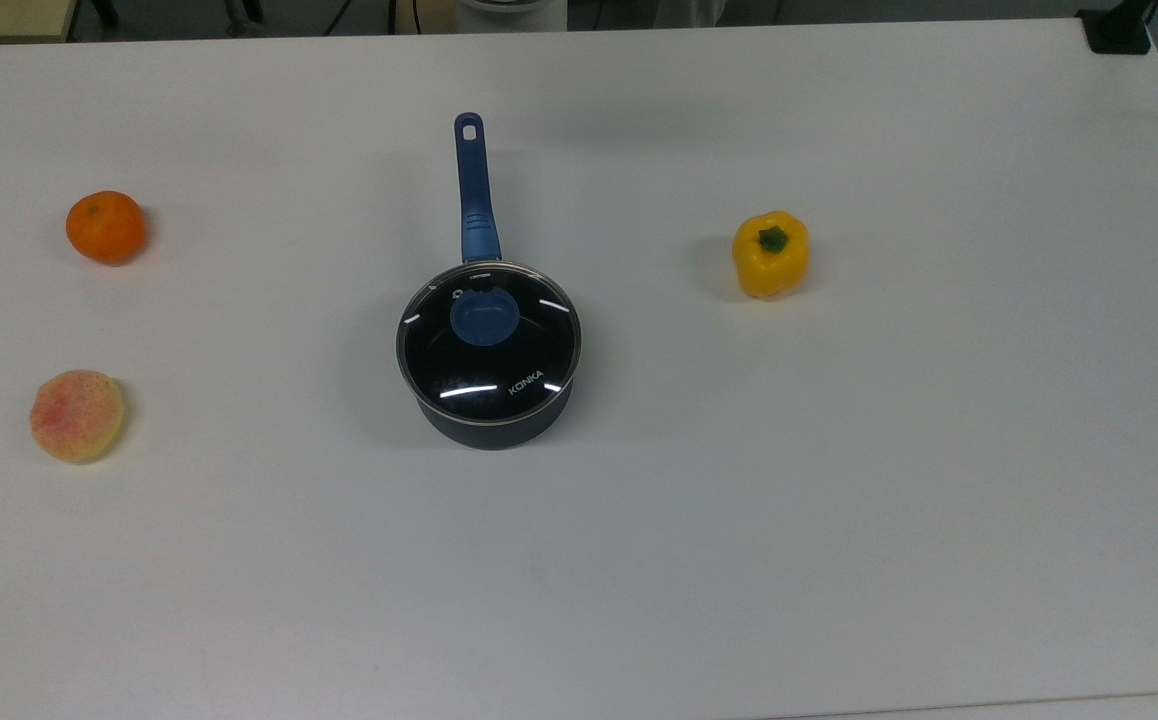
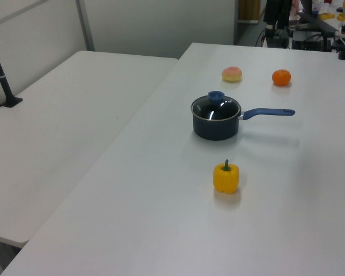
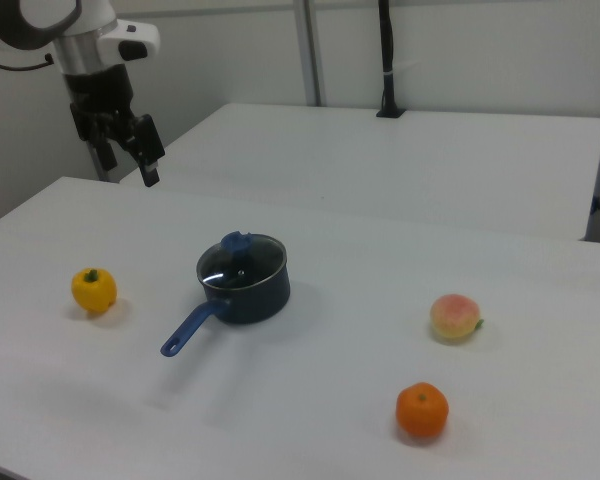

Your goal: Close lid

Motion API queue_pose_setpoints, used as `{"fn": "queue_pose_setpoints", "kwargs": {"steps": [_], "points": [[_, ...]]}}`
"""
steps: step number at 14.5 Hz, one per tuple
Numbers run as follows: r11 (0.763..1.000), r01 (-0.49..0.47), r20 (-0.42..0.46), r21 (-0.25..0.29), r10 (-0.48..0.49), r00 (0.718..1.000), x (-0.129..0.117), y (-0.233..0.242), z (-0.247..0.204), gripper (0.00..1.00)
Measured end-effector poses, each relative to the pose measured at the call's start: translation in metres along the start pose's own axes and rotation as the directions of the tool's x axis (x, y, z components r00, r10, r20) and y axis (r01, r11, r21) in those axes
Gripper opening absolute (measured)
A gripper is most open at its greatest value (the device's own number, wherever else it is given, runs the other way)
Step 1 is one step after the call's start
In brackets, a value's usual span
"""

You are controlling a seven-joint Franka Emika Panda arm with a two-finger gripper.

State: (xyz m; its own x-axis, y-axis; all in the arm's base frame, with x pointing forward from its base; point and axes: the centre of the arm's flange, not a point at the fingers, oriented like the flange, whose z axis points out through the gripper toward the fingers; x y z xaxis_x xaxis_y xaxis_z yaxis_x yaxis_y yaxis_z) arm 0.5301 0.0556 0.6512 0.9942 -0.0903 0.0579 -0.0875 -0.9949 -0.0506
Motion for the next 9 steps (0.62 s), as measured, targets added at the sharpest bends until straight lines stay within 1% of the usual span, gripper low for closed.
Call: {"fn": "queue_pose_setpoints", "kwargs": {"steps": [2, 4, 5, 6, 9], "points": [[0.999, 0.035, -0.006, 0.001, -0.035, 0.999, 0.001, -0.003, 0.008, 1.00], [0.988, 0.153, -0.017, 0.001, -0.153, 0.988, 0.009, 0.001, 0.018, 1.00], [0.971, 0.238, -0.013, -0.001, -0.238, 0.971, 0.012, 0.011, 0.020, 1.00], [0.966, 0.260, -0.013, -0.001, -0.260, 0.965, 0.013, 0.016, 0.020, 1.00], [0.962, 0.272, -0.014, -0.001, -0.272, 0.962, 0.014, 0.021, 0.019, 1.00]]}}
